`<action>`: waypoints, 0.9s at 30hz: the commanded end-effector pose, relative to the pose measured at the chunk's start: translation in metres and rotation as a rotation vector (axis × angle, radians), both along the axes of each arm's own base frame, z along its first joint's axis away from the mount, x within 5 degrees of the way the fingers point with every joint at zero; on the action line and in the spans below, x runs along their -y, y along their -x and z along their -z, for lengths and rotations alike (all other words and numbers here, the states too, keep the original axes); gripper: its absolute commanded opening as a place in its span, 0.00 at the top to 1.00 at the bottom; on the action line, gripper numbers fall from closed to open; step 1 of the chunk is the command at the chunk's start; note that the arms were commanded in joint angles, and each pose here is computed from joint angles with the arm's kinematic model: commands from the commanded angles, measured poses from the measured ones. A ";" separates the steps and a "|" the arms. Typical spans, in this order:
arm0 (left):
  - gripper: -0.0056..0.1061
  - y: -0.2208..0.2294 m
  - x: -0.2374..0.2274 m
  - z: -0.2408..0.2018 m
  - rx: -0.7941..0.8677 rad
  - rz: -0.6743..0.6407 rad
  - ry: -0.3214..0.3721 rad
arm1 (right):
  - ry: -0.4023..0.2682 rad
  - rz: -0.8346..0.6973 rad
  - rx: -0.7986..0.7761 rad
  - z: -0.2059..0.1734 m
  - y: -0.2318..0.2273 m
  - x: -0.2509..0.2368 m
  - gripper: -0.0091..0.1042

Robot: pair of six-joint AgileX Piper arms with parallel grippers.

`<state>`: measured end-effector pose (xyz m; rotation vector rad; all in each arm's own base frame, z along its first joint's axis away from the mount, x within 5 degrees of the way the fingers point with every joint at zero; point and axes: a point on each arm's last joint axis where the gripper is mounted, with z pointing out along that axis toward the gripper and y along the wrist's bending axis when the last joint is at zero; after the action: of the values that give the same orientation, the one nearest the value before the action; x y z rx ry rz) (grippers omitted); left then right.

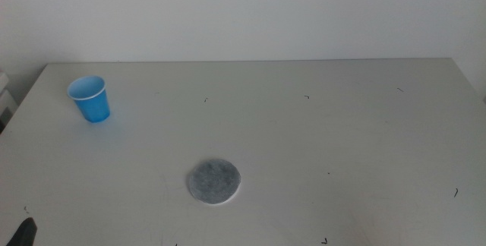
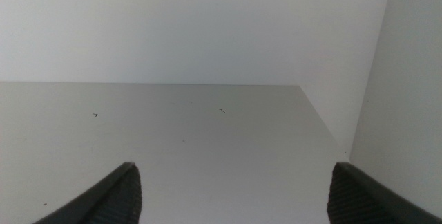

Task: Place an empty cup on a cup mat.

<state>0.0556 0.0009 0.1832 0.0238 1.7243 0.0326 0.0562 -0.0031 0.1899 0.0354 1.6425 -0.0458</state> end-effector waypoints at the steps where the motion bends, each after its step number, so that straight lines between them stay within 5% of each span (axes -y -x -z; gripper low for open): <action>1: 0.01 0.000 0.000 -0.010 0.093 0.004 0.003 | 0.023 -0.004 0.107 -0.012 0.002 0.000 0.09; 4: 0.01 0.000 0.000 -0.010 0.093 0.004 0.000 | 0.023 -0.004 0.107 -0.012 0.002 0.000 0.09; 11: 0.01 -0.002 0.000 -0.092 0.191 0.002 0.000 | 0.023 -0.004 0.107 -0.012 0.002 0.000 0.09; 27: 0.01 -0.070 -0.002 -0.244 -0.130 -0.032 0.038 | 0.023 -0.004 0.107 -0.012 0.002 0.000 0.09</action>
<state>0.1168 0.0031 0.4008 -0.0095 1.9218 0.0439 0.0562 -0.0031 0.1899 0.0354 1.6425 -0.0458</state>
